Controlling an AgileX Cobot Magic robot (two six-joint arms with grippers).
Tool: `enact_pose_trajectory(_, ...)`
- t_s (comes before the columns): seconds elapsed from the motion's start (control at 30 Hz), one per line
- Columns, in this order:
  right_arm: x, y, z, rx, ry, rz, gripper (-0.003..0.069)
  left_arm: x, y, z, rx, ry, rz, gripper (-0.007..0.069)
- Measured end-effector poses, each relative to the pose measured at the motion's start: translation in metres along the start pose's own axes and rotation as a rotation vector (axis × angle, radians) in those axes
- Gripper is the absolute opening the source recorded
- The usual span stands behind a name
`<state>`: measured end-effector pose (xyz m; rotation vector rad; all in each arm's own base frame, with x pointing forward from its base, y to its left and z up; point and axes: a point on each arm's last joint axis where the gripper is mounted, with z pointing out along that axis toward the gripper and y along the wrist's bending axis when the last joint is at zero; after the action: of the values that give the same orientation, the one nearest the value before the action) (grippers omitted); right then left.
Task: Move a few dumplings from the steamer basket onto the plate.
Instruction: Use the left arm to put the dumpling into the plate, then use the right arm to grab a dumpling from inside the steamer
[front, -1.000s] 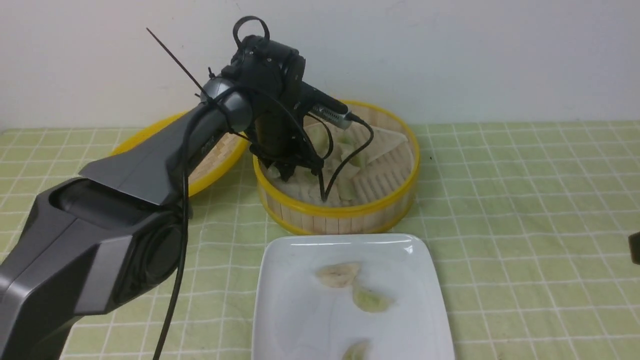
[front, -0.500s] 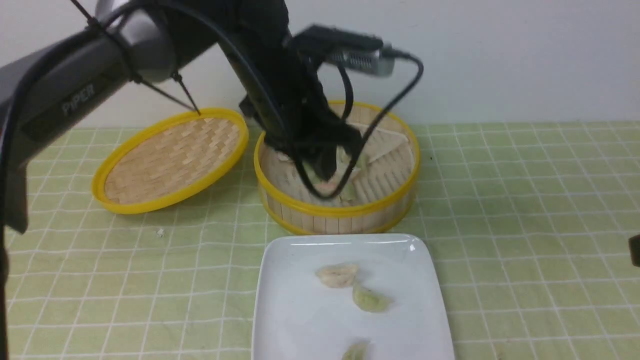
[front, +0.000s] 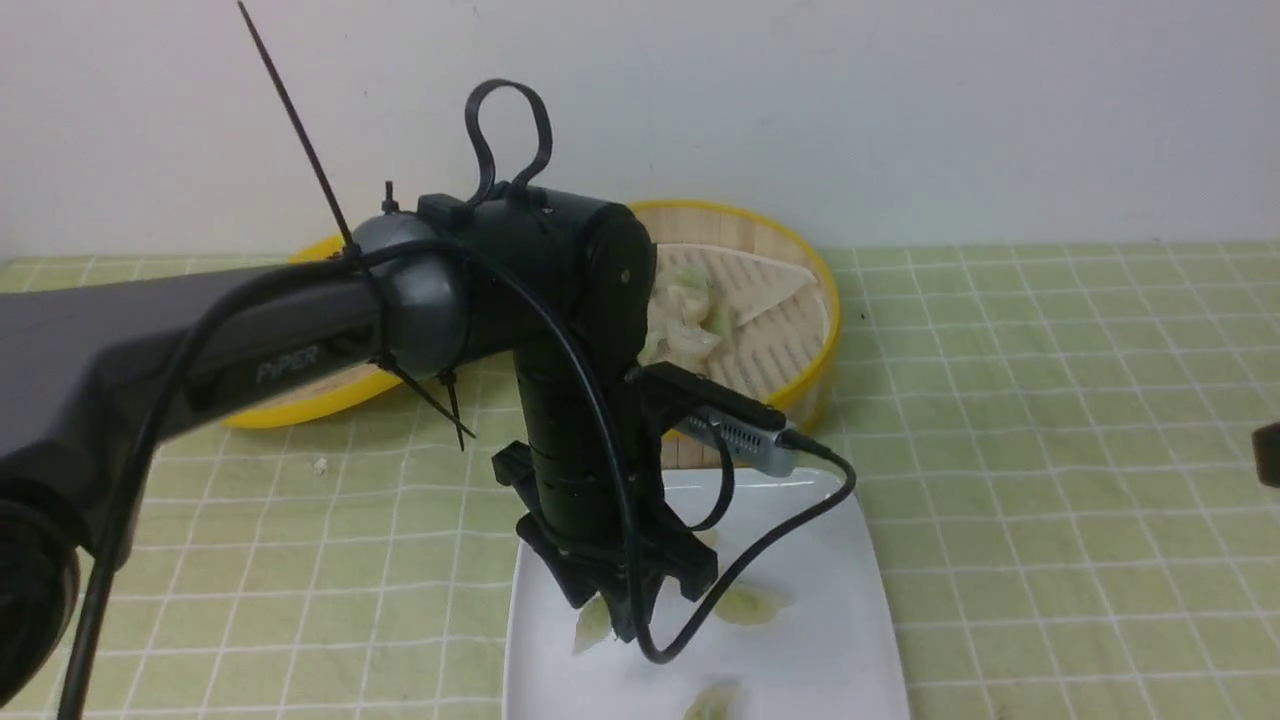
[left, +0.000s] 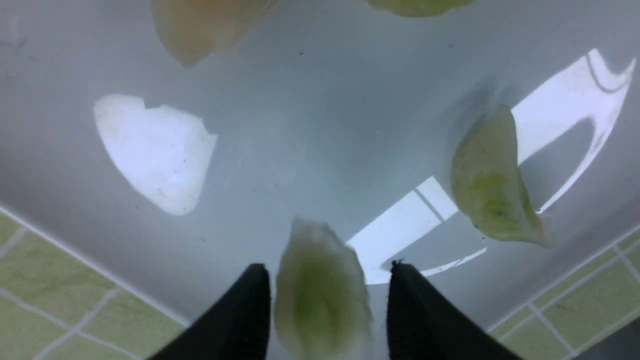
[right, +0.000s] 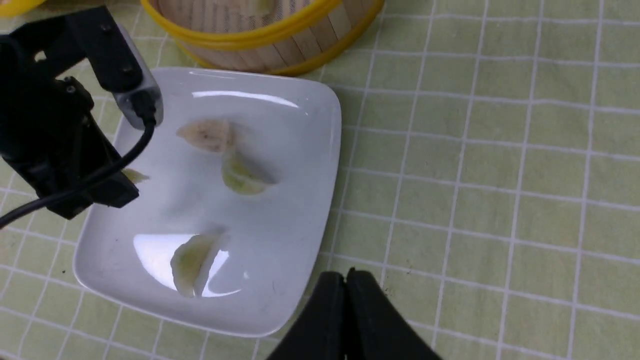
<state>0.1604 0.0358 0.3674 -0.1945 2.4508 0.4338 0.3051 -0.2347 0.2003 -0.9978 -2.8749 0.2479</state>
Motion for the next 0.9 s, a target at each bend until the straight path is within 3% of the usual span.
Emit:
enact_pose_trajectory(0.1,-0.02,0.007,0.005,-0.07,0.007,-0.042,-0.0015,-0.003,-0.001,-0.005,-0.001,-0.021,0.003,0.0464)
enact_pose_trajectory(0.17,-0.032,0.012,0.008,-0.11,0.006,-0.06,-0.0015,-0.005,-0.001,-0.008,-0.002,-0.031,0.005,0.0471)
enact_pose_trajectory(0.27,-0.06,0.025,0.022,-0.164,0.015,-0.106,-0.0015,-0.002,-0.002,-0.025,-0.026,-0.074,0.008,0.0365)
enact_pose_trajectory(0.37,-0.092,0.037,0.055,-0.166,0.06,-0.172,-0.0013,0.013,0.001,-0.066,-0.068,-0.184,-0.013,0.012)
enact_pose_trajectory(0.4,-0.092,0.037,0.059,-0.164,0.073,-0.173,-0.0013,0.013,0.002,-0.066,-0.068,-0.184,-0.013,0.0108)
enact_pose_trajectory(0.43,-0.107,0.042,0.083,-0.157,0.107,-0.186,-0.001,0.025,0.006,-0.092,-0.089,-0.252,-0.044,0.0041)
enact_pose_trajectory(0.7,-0.149,0.052,0.198,-0.104,0.228,-0.202,0.0013,0.094,0.0,-0.184,-0.136,-0.525,-0.092,-0.0006)
enact_pose_trajectory(0.8,-0.156,0.059,0.246,-0.088,0.272,-0.24,0.0058,0.125,-0.009,-0.206,-0.133,-0.603,-0.1,-0.0006)
enact_pose_trajectory(0.9,-0.15,0.069,0.312,-0.071,0.354,-0.299,0.016,0.157,-0.016,-0.215,-0.132,-0.653,-0.107,-0.0006)
